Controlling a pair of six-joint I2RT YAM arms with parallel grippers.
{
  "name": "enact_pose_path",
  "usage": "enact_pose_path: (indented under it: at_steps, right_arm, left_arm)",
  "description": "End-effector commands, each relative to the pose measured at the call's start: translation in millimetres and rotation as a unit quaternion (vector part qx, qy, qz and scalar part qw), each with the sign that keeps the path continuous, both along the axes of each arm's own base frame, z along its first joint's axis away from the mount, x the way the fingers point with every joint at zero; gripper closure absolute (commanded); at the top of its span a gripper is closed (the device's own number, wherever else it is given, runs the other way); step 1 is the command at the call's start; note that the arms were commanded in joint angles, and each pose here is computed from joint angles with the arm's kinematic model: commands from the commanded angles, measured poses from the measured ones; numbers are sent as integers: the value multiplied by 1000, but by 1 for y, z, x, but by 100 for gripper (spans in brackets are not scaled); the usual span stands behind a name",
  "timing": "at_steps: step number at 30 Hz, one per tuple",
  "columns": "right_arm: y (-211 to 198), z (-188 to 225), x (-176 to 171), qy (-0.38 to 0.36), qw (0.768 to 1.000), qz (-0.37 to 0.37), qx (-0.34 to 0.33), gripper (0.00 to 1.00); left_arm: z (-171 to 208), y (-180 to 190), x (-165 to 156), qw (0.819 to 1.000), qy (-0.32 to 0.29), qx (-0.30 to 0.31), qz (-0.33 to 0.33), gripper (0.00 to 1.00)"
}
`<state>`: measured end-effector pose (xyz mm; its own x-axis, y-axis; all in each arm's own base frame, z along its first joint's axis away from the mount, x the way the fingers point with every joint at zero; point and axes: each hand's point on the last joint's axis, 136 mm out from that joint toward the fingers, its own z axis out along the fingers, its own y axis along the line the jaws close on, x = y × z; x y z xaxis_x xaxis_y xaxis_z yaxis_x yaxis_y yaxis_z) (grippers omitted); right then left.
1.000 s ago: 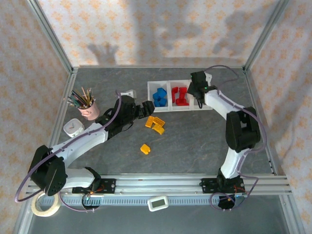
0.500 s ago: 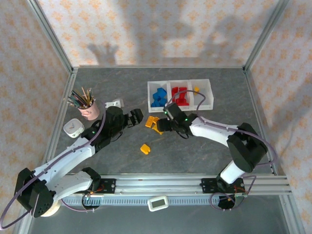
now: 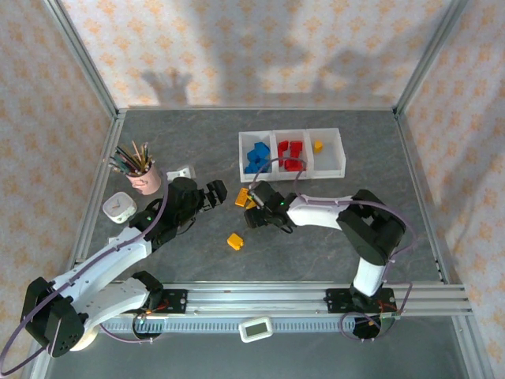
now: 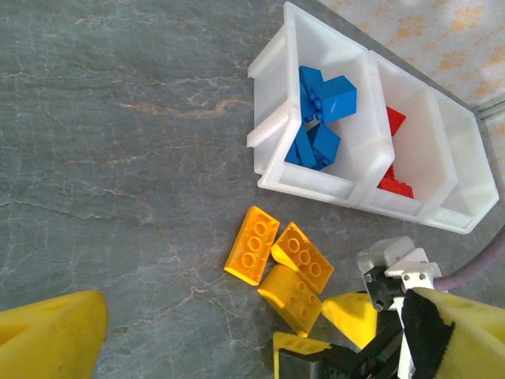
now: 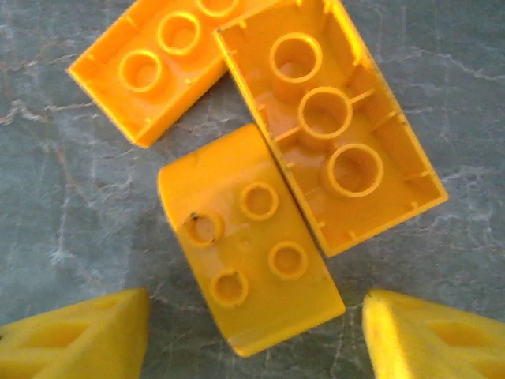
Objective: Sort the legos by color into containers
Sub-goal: Pick up the lego from the center of the table.
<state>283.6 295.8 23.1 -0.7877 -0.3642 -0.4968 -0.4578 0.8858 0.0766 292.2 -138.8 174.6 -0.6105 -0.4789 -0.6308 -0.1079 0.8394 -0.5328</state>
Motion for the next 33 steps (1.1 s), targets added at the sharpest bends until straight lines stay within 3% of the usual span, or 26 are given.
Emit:
enact_pose_path:
  at_steps: [1,18,26,33]
  right_arm:
    - [6,-4,9,-25,1000,4,-17,35]
    - [7,11,0,-38,998,37,-22,71]
    - [-6,66,-4,-66,997,24,17,73]
    - [-70,114,55,-79,986,-117,82,72]
  left_arm:
    - [-6,10,-1,1000,5,9,19,3]
    - [-2,2,6,1000,6,6,4,3]
    - [12,-13,15,1000,0,-2,-23,2]
    - [25,-35,35,999,-13,-18,-49,2]
